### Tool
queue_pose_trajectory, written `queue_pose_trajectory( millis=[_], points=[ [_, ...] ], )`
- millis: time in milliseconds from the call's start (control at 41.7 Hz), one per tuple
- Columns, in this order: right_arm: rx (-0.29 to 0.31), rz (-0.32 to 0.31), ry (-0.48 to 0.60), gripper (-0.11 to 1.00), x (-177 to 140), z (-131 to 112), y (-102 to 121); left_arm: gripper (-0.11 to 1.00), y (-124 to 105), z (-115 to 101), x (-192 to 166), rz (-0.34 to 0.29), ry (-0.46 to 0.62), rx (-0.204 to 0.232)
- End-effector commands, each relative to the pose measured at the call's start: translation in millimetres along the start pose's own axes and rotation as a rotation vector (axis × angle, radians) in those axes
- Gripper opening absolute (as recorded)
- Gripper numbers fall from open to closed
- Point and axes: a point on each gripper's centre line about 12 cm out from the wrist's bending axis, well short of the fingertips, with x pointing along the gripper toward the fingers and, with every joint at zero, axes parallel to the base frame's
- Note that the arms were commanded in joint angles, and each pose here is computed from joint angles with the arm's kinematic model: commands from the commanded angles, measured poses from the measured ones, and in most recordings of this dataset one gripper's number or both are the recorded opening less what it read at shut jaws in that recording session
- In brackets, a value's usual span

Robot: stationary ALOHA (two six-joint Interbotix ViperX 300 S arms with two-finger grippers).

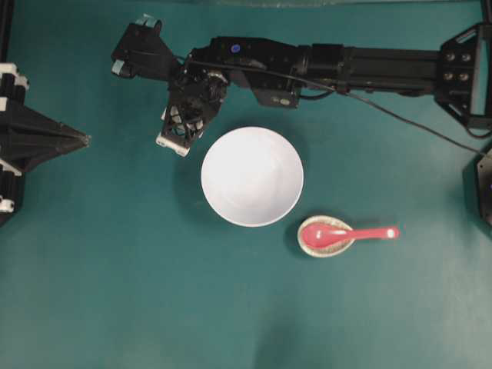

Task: Scoop the yellow hexagonal prism block from the bowl with a spoon using the right arm.
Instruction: 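Lift the yellow block with the right gripper, then carry the block over the white bowl and open the right gripper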

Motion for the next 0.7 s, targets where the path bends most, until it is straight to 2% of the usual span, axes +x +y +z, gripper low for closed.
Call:
queue_pose_trajectory(
  millis=[0,336,672],
  points=[
    [-0.011,0.017,-0.071,0.25,-45,15,9,0.0,0,11,3,-0.002,-0.025,0.0],
    [-0.044,0.032,-0.042,0.25,-111,6,28,0.0,0,11,3,0.0,-0.025,-0.001],
    [-0.087,0.032,0.055,0.25,-136,-24,46,0.0,0,10,2,0.0,-0.023,-0.001]
  ],
)
